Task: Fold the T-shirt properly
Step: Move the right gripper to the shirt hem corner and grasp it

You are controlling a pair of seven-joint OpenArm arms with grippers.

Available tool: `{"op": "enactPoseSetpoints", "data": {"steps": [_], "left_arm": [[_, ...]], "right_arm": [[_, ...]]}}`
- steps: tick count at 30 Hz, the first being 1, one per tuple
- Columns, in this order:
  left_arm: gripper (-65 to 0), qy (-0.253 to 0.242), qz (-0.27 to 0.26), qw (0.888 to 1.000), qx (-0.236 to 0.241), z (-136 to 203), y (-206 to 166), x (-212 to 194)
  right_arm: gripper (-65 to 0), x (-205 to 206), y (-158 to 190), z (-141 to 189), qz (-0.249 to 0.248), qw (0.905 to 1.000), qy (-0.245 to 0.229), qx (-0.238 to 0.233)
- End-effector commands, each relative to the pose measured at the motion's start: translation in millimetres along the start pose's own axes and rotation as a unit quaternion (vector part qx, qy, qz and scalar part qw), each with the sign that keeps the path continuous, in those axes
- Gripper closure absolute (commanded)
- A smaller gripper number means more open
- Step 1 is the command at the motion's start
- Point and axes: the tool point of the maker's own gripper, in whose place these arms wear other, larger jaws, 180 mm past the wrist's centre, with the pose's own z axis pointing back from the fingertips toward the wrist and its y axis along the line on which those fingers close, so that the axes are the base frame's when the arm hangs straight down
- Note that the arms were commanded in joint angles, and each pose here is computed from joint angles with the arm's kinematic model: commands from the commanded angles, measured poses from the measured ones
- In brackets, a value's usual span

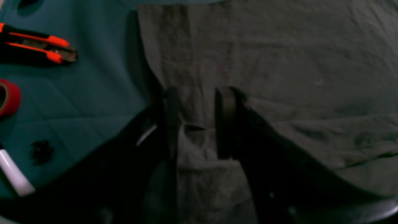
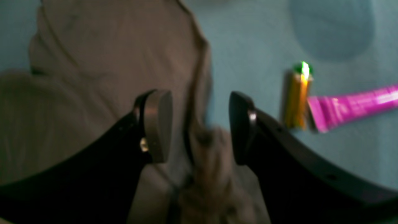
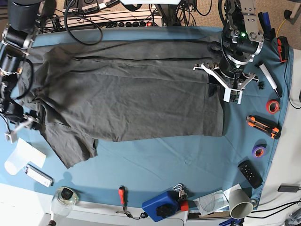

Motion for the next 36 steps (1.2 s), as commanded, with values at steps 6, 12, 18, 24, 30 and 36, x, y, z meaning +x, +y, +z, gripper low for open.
{"op": "enactPoseSetpoints", "data": {"steps": [6,12,18,24,30,36], "left_arm": [[-20.4,-0.02,-0.003,1.0,0.0,2.8,-0.3,10.5],[-20.4,-0.02,-0.003,1.0,-0.001,2.8,-0.4,10.5],[-20.4,-0.019,-0.003,1.0,-0.001,2.8,-0.4,10.1],[-20.4,-0.019,-0.003,1.0,-0.001,2.8,-0.4,10.0],[-20.4,-0.02,-0.003,1.0,-0.001,2.8,-0.4,10.4],[-20.4,-0.02,-0.003,1.0,-0.001,2.8,-0.4,10.3]], "right_arm": [[-26.9,-14.5,-10.8,-15.2,-0.011,0.9992,0.011,-0.036],[-23.9,-61.0,-13.8,-26.2,-0.044,0.9965,0.067,-0.023],[-0.3,-58.0,13.9,-18.0,-0.045,0.993,0.102,0.039],[0.0,-38.6,36.3,8.8,-0.006,0.988,0.117,0.1],[0.0,-31.8,37.8,41.7,0.018,0.9838,0.124,0.129],[0.0,-61.4,41.1,62.4,0.039,0.9754,0.135,0.17]]}}
